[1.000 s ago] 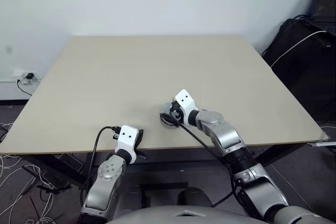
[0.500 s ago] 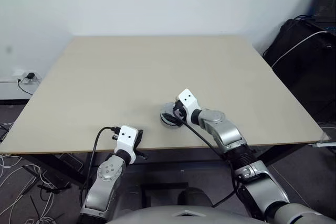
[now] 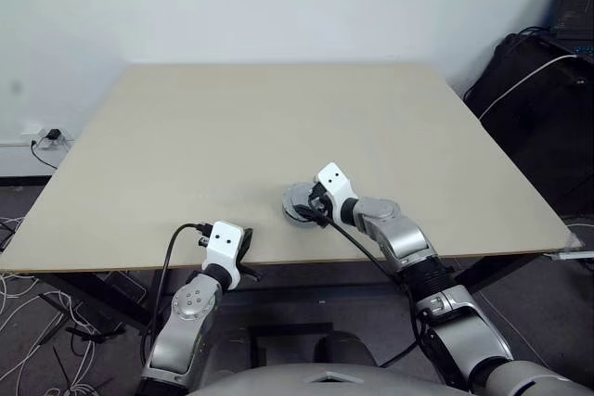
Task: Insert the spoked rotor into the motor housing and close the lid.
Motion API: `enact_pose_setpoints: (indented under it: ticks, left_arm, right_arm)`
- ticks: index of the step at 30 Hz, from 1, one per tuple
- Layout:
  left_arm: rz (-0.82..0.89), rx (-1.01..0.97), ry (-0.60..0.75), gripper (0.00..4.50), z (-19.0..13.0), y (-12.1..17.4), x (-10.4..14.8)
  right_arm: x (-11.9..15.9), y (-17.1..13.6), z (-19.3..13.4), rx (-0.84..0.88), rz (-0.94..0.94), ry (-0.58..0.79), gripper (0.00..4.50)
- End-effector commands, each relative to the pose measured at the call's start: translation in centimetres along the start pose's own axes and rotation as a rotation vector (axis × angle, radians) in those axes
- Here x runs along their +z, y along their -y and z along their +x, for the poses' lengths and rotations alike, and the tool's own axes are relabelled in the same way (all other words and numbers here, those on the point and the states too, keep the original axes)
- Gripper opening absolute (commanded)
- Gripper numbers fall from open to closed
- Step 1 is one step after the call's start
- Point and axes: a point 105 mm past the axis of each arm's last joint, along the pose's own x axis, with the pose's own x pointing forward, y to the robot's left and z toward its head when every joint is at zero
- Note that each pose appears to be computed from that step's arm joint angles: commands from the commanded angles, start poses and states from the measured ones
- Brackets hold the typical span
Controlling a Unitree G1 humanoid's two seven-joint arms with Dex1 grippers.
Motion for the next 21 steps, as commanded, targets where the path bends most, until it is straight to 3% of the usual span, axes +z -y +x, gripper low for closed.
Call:
enact_pose_setpoints:
  ticks: [1,21]
  left_arm:
    - [0.019,0.003,0.057,0.00,0.0,-0.2,1.7]
    - [0.016,0.001,0.058,0.00,0.0,-0.1,1.7]
  right_arm:
    - [1.2,0.3,-0.2,-0.004,0.006,0.038,3.21]
    - [-0.6,0.1,-0.5,0.068,-0.004,-0.069,3.21]
